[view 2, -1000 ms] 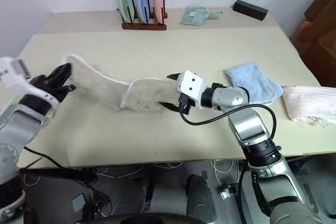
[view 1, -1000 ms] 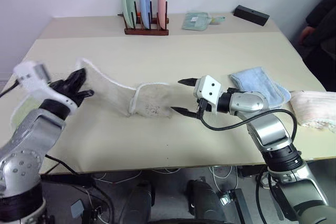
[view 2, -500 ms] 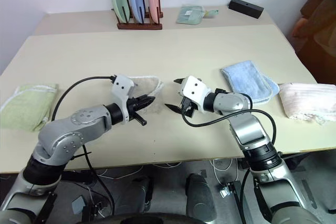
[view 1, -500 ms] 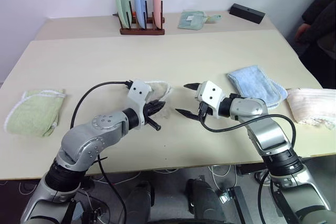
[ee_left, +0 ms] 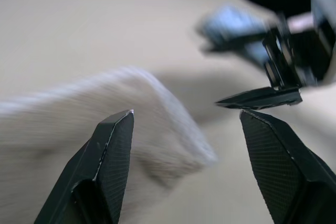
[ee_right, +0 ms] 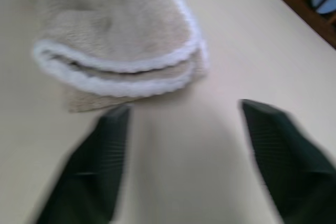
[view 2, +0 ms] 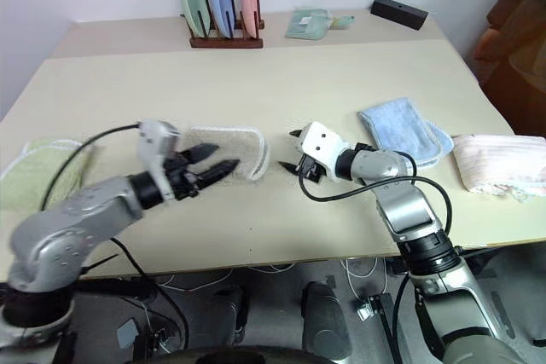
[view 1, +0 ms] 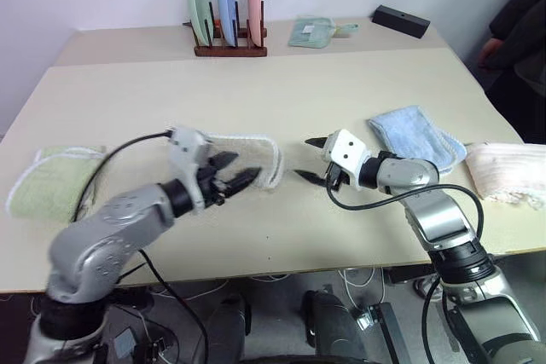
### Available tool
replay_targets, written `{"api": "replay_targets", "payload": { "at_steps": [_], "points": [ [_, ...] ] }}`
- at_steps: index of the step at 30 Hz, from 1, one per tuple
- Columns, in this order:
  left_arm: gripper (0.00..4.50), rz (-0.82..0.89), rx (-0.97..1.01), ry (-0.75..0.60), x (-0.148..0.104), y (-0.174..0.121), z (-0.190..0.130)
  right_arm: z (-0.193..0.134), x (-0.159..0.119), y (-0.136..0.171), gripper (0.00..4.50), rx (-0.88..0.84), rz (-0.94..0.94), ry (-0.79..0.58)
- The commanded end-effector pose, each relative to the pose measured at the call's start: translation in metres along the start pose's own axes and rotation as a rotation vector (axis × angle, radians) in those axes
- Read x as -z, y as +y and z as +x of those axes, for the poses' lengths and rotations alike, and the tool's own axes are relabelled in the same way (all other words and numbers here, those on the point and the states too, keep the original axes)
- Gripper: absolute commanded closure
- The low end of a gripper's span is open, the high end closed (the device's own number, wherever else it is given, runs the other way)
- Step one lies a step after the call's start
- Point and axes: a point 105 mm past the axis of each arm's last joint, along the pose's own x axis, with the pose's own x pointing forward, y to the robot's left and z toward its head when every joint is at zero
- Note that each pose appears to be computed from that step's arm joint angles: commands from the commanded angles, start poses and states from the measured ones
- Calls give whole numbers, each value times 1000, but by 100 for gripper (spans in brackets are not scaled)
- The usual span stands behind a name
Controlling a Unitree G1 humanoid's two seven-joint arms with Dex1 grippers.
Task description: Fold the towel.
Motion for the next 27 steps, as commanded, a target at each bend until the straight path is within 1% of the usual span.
{"api": "replay_targets", "payload": {
  "at_steps": [1,3,4,7,11,13,14,15,16,19,22,23,26,27],
  "points": [
    [253,59,-107,-99,-28,20,-10,1,-32,-13,347,28,-2,-113],
    [350,73,-167,-82,-26,29,-2,8,-48,-9,443,6,37,-178],
    [399,79,-177,-64,-23,30,3,13,-55,-6,450,-3,61,-206],
    [399,98,-167,-16,-6,29,22,33,-63,8,450,-44,98,-217],
    [399,28,-211,41,24,47,39,62,-52,24,450,-72,216,-178],
    [399,16,-207,105,47,52,43,76,-32,30,450,-53,287,-116],
    [399,14,-219,134,58,57,44,80,-17,38,450,-64,290,-68],
    [399,7,-232,154,67,61,44,83,-3,46,450,-76,293,-25],
    [399,2,-242,162,72,64,45,84,5,51,450,-86,290,-1],
    [399,-36,-237,162,83,65,46,85,24,58,450,-69,312,55],
    [399,-58,-239,167,92,64,46,83,29,57,450,-48,321,65],
    [399,-63,-242,167,94,64,45,83,29,56,450,-45,319,63],
    [399,-59,-230,104,88,59,44,77,14,47,450,-19,316,-1],
    [402,-44,-230,50,76,58,42,72,5,42,426,-21,338,-36]
  ]
}}
